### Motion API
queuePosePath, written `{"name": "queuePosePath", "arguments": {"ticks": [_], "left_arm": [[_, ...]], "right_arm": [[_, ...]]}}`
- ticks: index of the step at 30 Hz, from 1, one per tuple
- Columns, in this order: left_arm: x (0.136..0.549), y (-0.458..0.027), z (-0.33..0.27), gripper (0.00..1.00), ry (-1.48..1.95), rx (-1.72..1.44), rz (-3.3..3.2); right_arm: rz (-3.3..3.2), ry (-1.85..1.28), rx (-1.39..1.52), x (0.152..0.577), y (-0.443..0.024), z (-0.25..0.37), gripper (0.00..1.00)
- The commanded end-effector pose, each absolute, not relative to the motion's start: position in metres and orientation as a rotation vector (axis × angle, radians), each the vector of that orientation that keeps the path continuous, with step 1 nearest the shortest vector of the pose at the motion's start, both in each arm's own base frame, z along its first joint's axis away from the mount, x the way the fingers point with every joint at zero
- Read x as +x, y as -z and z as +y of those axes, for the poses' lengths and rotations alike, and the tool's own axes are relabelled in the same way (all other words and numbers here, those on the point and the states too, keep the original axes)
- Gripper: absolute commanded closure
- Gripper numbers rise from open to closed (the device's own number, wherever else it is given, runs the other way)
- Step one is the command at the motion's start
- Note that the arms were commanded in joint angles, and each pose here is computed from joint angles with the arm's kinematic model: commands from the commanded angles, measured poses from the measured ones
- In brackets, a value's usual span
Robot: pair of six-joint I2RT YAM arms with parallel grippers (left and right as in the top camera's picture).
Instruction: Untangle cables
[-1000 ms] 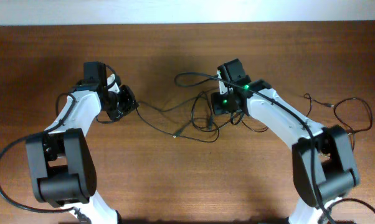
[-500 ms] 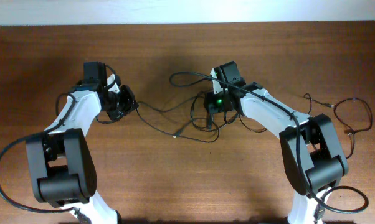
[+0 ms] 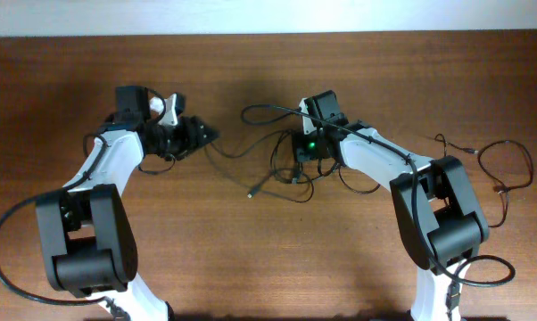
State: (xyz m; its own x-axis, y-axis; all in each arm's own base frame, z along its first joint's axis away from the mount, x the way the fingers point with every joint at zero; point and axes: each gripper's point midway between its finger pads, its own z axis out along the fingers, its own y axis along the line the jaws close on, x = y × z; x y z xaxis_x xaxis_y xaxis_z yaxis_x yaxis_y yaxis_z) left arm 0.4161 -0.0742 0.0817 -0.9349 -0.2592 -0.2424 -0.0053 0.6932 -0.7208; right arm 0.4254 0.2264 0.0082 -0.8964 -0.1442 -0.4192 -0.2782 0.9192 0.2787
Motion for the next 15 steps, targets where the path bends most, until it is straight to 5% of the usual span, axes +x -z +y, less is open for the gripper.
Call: {"name": "queuePosePath", "arguments": {"ticks": [1, 6, 8, 11, 12, 13, 14, 15], "left_arm": [[0.401, -0.115, -0.113, 0.23, 1.379, 0.186, 2.374], [0.403, -0.081, -0.143, 0.35, 1.075, 0.259, 2.551], [0.407, -0.070, -0.142, 0.25, 0.959, 0.181, 2.616], [0.405, -0.114, -0.139, 0.34, 1.009, 0.221, 2.538], [0.404, -0.127, -0.129, 0.43, 0.923, 0.204, 2.533], [0.403, -0.132, -0.122, 0.75, 0.856, 0.191, 2.541], [0.399, -0.133, -0.115, 0.97, 0.782, 0.171, 2.568], [0.393, -0.126, -0.104, 1.00, 0.703, 0.114, 2.624]], "right_arm": [[2.702, -0.619, -0.336, 0.413, -0.008, 0.244, 0.96], [2.754, -0.715, -0.146, 0.408, -0.009, 0.249, 0.96], [2.753, -0.702, -0.143, 0.409, -0.009, 0.248, 0.96], [2.759, -0.681, -0.142, 0.409, -0.007, 0.245, 0.96], [2.759, -0.682, -0.142, 0.409, -0.007, 0.245, 0.96], [2.759, -0.681, -0.142, 0.409, -0.007, 0.245, 0.96], [2.758, -0.681, -0.142, 0.409, -0.007, 0.245, 0.96], [2.758, -0.681, -0.142, 0.409, -0.007, 0.245, 0.96]]}}
